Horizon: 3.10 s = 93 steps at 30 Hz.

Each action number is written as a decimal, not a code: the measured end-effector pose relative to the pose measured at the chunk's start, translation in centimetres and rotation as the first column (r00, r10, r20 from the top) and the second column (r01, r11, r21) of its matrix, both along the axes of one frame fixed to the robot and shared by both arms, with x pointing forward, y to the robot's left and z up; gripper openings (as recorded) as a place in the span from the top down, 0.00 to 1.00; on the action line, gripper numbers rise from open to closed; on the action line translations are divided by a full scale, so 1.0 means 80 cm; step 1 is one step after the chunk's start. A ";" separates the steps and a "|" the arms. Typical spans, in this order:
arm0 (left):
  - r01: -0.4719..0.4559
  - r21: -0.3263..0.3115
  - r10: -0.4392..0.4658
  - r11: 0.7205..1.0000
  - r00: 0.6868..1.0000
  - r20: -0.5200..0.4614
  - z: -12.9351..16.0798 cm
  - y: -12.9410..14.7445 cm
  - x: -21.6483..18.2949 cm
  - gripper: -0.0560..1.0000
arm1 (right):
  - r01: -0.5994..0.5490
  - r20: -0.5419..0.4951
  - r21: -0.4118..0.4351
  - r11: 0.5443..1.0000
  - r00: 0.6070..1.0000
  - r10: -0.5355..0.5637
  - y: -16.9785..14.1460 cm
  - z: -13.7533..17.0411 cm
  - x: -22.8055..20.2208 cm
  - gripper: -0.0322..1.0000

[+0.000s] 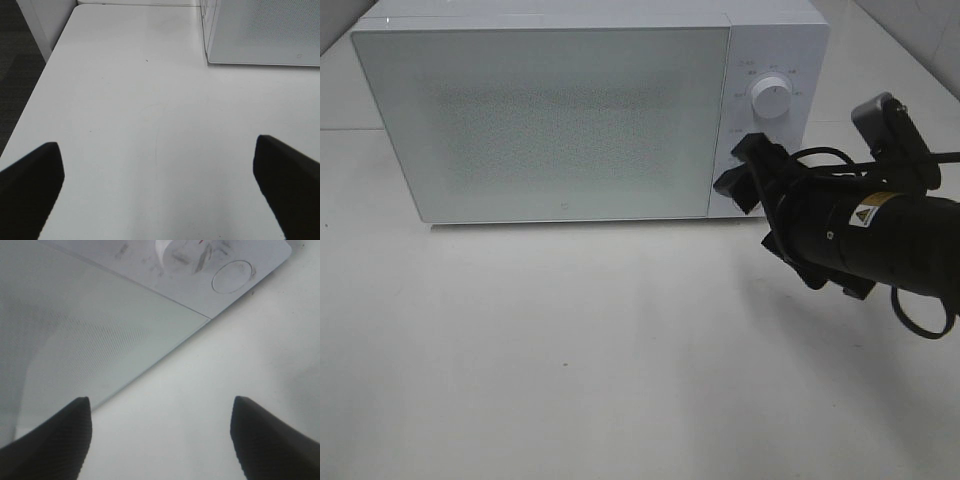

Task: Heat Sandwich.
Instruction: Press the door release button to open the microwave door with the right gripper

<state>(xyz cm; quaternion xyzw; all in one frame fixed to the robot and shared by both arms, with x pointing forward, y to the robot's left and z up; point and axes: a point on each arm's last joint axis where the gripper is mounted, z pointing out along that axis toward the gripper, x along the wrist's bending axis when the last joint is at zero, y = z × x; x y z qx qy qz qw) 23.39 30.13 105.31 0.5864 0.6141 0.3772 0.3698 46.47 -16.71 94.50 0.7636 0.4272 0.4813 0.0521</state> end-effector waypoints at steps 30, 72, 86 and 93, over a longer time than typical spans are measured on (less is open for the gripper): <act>0.000 0.000 0.000 1.000 1.000 0.000 0.000 0.000 0.000 0.02 | -0.698 -0.263 -0.556 0.452 0.663 0.701 -0.034 0.099 -0.105 0.25; 0.000 0.000 0.000 1.000 1.000 0.000 0.000 0.000 0.000 0.02 | -0.108 0.122 -0.712 0.694 0.954 0.273 -0.167 0.133 -0.297 0.25; 0.000 0.000 0.000 1.000 1.000 0.000 0.000 0.000 0.000 0.02 | -0.109 0.119 -0.712 0.693 0.955 0.272 -0.167 0.129 -0.295 0.25; 0.000 0.000 0.000 1.000 1.000 0.000 0.000 0.000 0.000 0.02 | -0.029 0.230 -0.710 0.703 0.934 0.271 -0.167 0.150 -0.297 0.25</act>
